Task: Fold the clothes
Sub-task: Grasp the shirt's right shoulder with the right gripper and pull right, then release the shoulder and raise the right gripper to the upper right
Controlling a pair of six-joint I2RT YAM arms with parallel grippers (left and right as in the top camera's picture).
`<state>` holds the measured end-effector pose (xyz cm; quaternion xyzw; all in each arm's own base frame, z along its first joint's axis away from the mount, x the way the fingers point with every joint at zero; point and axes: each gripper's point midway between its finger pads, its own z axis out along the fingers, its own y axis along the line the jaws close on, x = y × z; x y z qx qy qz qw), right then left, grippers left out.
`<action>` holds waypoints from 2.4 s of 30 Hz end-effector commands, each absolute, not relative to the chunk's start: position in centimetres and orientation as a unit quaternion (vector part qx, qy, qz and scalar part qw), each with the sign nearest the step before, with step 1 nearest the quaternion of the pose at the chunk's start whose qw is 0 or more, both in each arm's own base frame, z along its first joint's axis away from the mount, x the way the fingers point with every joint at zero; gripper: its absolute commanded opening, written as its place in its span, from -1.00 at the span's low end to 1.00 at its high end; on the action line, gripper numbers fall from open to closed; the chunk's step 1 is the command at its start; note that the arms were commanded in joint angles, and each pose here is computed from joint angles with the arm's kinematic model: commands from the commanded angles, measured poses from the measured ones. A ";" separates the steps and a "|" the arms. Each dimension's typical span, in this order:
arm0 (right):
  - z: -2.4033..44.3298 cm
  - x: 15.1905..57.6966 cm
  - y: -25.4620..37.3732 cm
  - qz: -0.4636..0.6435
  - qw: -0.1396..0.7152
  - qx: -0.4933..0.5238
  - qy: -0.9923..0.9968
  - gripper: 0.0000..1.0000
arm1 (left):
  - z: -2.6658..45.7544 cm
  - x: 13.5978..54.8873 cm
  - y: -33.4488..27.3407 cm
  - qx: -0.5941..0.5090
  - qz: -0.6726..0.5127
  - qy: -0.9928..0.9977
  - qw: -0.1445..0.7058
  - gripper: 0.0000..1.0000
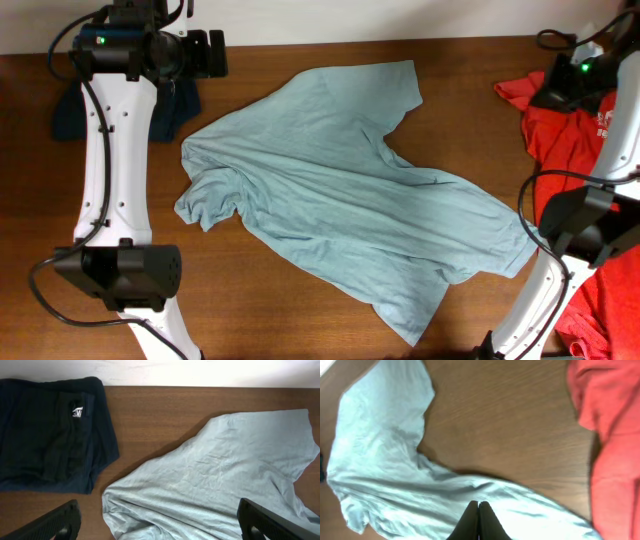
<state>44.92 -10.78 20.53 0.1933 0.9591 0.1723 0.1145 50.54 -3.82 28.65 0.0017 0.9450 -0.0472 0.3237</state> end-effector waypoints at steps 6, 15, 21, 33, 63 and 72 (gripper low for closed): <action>13.9 41.7 0.0 0.145 -0.047 0.094 0.984 -0.92 | 30.2 50.1 -4.0 0.007 -0.053 0.939 0.339 0.98; 9.4 42.5 7.0 0.131 -0.048 0.009 0.990 -0.92 | 30.2 50.1 -4.0 0.007 -0.053 0.939 0.339 0.98; 8.8 41.5 5.4 0.030 -0.064 0.041 0.997 -0.92 | 30.2 50.1 -4.0 0.007 -0.053 0.939 0.339 0.98; 3.5 39.0 4.2 0.002 -0.111 0.053 0.992 -0.92 | 30.2 50.1 -4.0 0.007 -0.053 0.939 0.339 0.98; -1.7 44.9 -6.2 0.011 0.038 0.155 0.987 -0.92 | 30.2 50.1 -4.0 0.007 -0.053 0.939 0.339 0.98; -1.0 48.9 -7.0 0.005 0.122 0.144 0.982 -0.85 | 30.2 50.1 -4.0 0.007 -0.053 0.939 0.339 0.98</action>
